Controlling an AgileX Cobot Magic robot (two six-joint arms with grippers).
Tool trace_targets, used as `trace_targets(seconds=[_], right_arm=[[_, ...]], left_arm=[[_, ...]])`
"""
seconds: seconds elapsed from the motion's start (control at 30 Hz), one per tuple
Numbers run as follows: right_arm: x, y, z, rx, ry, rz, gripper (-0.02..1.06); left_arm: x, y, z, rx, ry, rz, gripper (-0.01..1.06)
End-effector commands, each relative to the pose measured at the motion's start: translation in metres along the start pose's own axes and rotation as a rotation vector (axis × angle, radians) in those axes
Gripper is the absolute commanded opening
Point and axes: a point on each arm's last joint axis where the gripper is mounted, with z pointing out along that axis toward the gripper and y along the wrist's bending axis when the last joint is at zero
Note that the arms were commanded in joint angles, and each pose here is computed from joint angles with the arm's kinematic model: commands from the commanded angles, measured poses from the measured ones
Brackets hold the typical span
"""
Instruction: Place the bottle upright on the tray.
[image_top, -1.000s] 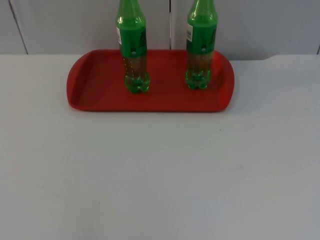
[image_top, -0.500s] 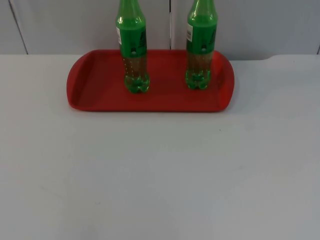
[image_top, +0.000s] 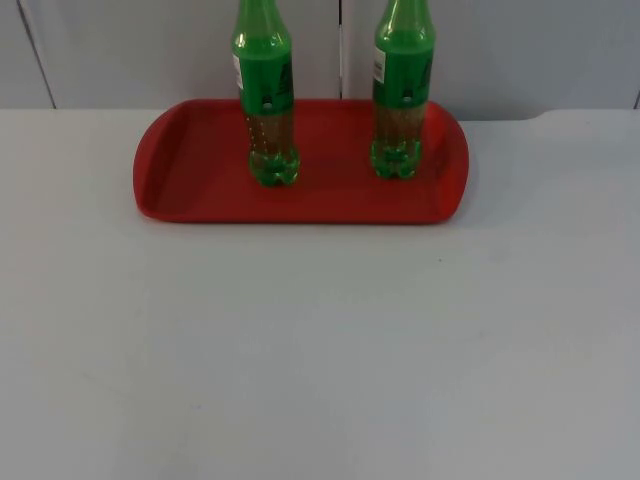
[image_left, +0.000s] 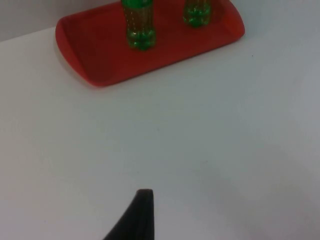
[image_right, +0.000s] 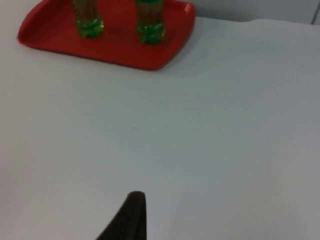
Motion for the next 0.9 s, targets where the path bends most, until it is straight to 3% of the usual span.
trace_targets(seconds=[0.0, 0.3, 0.87], right_arm=[[0.0007, 0.0008, 0.0001, 0.048, 0.0, 0.033, 1.05], [0.0004, 0.0023, 0.0005, 0.232, 0.001, 0.128, 1.05], [0.0004, 0.0024, 0.0006, 0.259, 0.001, 0.14, 1.05]], left_arm=[[0.0001, 0.0005, 0.0006, -0.001, -0.01, 0.0, 1.05], [0.0001, 0.0005, 0.0006, -0.001, -0.01, 0.0, 1.05], [0.0001, 0.0005, 0.0006, -0.001, -0.01, 0.0, 1.05]])
